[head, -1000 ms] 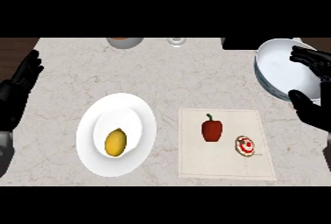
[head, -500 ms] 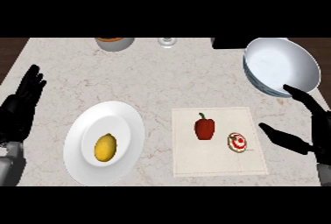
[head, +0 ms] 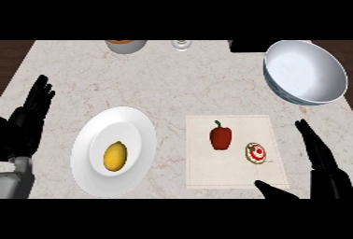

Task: Pick the bell pepper from the placemat and place it in the bowl

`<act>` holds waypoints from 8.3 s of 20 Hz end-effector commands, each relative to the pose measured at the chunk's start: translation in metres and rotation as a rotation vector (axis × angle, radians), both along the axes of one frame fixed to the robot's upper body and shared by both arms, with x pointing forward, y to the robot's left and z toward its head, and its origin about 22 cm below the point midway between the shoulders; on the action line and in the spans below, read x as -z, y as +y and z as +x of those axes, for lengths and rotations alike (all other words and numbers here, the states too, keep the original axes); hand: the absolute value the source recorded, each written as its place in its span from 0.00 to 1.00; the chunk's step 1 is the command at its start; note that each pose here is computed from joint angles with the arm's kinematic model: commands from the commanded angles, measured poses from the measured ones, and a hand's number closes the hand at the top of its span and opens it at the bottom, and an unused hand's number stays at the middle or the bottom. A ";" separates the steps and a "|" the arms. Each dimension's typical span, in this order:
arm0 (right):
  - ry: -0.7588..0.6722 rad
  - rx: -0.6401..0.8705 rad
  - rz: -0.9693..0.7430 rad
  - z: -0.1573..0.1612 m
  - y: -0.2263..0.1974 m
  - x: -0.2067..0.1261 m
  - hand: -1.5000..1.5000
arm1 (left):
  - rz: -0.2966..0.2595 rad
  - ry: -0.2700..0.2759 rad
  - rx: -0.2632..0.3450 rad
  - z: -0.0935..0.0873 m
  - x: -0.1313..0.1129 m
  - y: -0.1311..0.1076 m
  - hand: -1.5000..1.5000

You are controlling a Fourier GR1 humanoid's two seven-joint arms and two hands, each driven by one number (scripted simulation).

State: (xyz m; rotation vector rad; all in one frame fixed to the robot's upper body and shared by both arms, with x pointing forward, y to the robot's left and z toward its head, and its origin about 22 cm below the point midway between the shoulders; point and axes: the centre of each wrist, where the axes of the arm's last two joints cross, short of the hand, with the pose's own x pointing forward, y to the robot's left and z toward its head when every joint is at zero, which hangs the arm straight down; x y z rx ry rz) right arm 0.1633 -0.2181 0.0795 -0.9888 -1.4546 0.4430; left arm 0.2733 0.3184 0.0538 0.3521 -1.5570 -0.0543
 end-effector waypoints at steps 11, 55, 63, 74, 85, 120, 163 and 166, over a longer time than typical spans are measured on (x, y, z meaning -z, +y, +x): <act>0.364 -0.011 -0.200 0.074 0.046 -0.077 0.00 | -0.010 -0.018 0.059 0.008 -0.001 -0.023 0.50; 0.906 -0.099 -0.343 0.152 0.109 0.043 0.00 | -0.009 0.004 0.035 0.005 -0.016 -0.002 0.50; 0.890 -0.082 -0.346 0.145 0.077 0.072 0.00 | 0.002 -0.023 0.023 -0.004 -0.015 -0.017 0.50; 0.874 -0.192 -0.284 0.172 0.086 0.096 1.00 | -0.005 -0.007 0.025 -0.001 -0.001 -0.003 0.50; 0.748 -0.007 -0.209 0.242 0.070 0.051 1.00 | -0.022 -0.016 0.074 0.009 -0.019 -0.016 0.50; 0.017 0.516 -0.162 0.280 -0.038 -0.102 1.00 | 0.006 -0.014 0.035 0.002 -0.005 -0.009 0.50; -0.303 0.497 0.630 0.139 -0.296 0.008 0.00 | 0.002 0.003 -0.002 -0.002 0.001 0.000 0.50; -0.328 0.466 0.655 0.095 -0.327 0.012 0.00 | 0.004 -0.008 0.011 -0.013 -0.005 -0.012 0.50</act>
